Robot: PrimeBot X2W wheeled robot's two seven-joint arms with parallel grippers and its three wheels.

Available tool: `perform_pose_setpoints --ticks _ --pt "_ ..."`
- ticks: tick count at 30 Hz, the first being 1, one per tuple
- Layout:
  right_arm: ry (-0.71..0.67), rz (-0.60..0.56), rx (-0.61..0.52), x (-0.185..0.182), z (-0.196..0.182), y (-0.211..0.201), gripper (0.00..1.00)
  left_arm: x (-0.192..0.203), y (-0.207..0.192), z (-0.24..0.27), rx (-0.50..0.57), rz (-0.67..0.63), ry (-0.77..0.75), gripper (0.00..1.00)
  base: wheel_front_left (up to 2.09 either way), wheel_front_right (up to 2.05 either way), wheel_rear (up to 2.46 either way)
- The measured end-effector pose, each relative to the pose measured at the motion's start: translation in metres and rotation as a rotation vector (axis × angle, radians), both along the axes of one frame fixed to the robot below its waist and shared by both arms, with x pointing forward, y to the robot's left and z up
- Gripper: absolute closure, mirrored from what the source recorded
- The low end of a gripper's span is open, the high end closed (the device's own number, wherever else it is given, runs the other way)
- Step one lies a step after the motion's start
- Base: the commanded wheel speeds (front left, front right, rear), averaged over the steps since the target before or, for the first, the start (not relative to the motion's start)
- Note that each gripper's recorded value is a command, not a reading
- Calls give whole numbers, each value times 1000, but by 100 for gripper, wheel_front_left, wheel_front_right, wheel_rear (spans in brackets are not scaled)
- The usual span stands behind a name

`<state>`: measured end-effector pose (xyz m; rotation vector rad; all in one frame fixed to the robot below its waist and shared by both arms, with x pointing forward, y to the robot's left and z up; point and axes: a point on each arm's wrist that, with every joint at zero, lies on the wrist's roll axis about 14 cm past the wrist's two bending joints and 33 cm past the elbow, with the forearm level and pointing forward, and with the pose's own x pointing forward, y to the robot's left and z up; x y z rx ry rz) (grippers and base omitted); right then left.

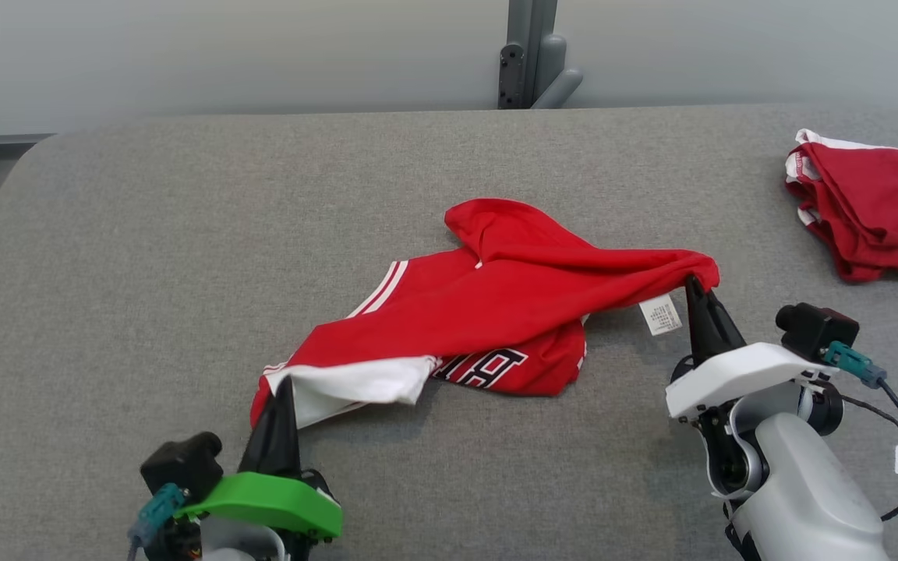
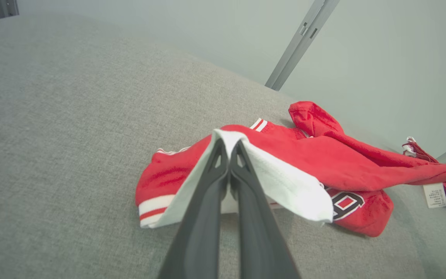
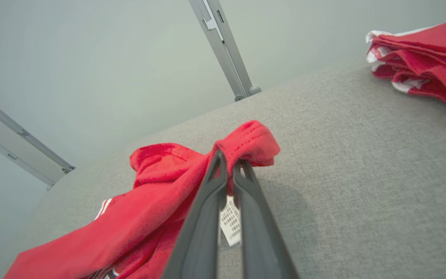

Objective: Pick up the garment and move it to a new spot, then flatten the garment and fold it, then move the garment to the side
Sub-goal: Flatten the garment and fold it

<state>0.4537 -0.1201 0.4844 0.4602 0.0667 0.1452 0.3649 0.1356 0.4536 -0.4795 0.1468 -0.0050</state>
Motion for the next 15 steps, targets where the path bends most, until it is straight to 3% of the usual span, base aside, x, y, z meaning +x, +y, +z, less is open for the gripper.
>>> perform_pose_setpoints --ticks 15 --pt "-411 -5 128 -43 149 -34 100 5 15 178 29 21 -554 100 0 0 0"
